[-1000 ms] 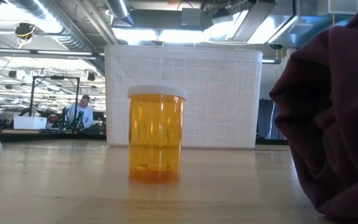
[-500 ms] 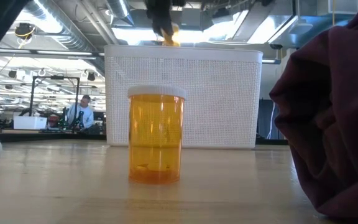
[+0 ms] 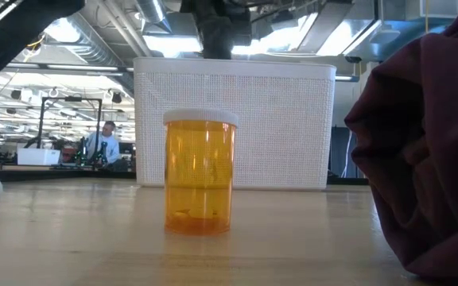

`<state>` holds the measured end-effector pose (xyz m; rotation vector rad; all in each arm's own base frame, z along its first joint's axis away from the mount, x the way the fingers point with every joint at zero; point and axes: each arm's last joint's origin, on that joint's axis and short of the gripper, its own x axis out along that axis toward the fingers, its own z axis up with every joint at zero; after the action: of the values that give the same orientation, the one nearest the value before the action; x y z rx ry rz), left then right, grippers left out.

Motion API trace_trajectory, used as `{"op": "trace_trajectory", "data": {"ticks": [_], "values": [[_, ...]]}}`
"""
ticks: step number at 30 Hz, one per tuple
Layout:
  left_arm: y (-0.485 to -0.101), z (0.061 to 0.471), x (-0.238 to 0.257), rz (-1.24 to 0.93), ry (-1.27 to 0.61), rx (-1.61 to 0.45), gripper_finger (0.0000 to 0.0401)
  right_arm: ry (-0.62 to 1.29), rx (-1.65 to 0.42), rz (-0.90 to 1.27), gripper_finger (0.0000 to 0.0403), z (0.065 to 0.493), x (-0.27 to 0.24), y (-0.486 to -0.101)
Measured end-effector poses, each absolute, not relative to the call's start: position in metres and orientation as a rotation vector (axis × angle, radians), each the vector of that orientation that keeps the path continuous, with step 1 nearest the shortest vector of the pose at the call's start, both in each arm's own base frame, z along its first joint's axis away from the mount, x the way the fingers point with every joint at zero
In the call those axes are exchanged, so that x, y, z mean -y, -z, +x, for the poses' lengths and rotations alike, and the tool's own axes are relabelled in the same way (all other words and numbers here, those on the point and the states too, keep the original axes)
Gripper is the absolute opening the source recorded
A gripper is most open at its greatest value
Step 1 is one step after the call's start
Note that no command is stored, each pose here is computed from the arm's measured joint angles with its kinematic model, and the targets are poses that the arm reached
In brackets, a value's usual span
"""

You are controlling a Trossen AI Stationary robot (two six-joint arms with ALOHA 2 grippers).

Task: Pick & place medical supplies in basket/bin
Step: Put the right orange pill bottle into the white bin

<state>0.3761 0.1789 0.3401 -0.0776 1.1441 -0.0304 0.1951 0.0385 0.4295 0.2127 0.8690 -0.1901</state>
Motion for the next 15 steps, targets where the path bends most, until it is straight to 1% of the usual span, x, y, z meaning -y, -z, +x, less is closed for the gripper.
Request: {"op": "trace_trajectory", "data": {"ticks": [3,7,15], "values": [[-0.337,0.375,-0.181,-0.068,0.060,-1.140,0.0203,0.198,-0.864,0.201,0.0321,0.195,-0.040,-0.430],[-0.318,0.374,-0.180,-0.092,0.084,-1.204,0.0203,0.215,-0.868,0.190,0.0321,0.194,-0.039,-0.427],[-0.284,0.377,-0.181,-0.069,0.151,-1.229,0.0203,0.263,-0.921,0.147,0.0321,0.197,-0.038,-0.410]]}}
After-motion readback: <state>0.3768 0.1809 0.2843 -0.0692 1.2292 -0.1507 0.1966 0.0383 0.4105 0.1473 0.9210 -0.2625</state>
